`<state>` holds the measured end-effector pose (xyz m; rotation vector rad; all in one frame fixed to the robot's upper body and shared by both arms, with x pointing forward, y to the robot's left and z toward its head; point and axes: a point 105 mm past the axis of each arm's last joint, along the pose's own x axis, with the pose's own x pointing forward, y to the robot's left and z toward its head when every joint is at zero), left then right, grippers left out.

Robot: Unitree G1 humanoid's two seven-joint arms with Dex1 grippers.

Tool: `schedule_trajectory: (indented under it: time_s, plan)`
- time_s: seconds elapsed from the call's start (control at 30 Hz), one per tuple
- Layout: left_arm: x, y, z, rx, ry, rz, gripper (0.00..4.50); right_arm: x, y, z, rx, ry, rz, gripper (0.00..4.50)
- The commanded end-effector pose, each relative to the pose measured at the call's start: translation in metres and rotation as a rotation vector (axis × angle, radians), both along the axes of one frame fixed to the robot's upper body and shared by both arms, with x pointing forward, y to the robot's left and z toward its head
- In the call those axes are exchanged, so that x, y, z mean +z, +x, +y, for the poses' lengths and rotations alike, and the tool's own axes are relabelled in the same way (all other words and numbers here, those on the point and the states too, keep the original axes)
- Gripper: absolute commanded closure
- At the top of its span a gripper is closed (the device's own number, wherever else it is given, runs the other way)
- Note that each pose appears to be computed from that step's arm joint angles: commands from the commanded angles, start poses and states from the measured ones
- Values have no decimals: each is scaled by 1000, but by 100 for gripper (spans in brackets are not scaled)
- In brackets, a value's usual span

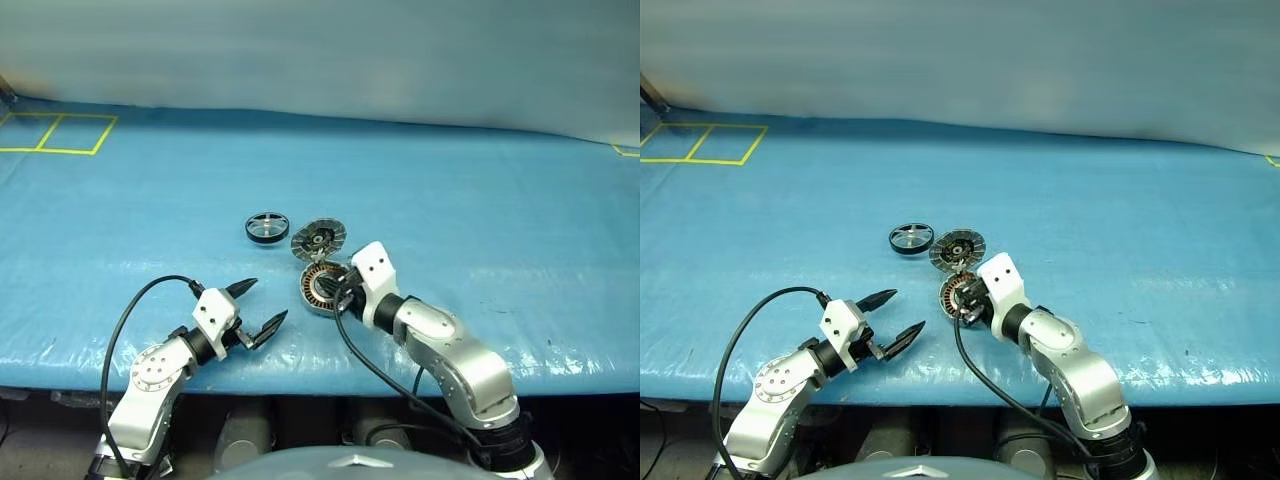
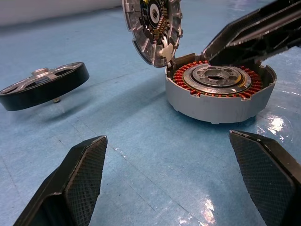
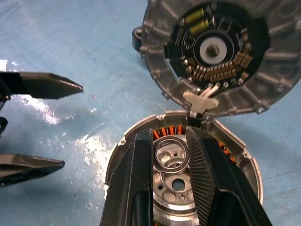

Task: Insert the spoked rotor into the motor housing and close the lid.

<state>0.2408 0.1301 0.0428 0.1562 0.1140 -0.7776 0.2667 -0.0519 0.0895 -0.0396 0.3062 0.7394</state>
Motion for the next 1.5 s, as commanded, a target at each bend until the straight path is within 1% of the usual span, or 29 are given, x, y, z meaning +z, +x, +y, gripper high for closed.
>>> schedule_trajectory:
  time_s: [0.03,0.43,0.77,1.0,1.07,1.1,1.23,1.27,1.3,1.43,1.47,1.5]
  plan:
    - [5,1,-3,-11,-14,-26,0,3,2,0,1,-19,-34,384]
    - [5,3,-1,5,-14,-31,0,-24,7,3,-8,-68,-4,384]
    - [5,2,0,6,-14,-28,0,-28,4,-6,-17,-85,8,384]
    - [5,3,-1,5,-13,-28,0,-30,0,-5,6,-90,27,384]
    - [5,3,-1,5,-13,-27,0,-29,0,-3,15,-83,23,310]
    - [5,3,-1,6,-11,-27,0,-27,1,-1,13,-70,18,281]
    - [5,3,-1,11,-6,-28,0,-12,4,0,-7,-22,-12,152]
    - [4,3,-1,12,-6,-28,0,-8,4,-1,-8,-15,-20,111]
    - [4,3,-1,13,-4,-29,0,-4,4,-1,-9,-4,-27,87]
    - [4,3,0,18,-1,-30,0,14,2,-2,-14,36,-41,87]
    - [4,3,1,19,0,-30,0,14,1,-3,-21,24,-38,129]
    - [4,3,1,20,0,-30,0,13,1,-5,-25,-3,-37,158]
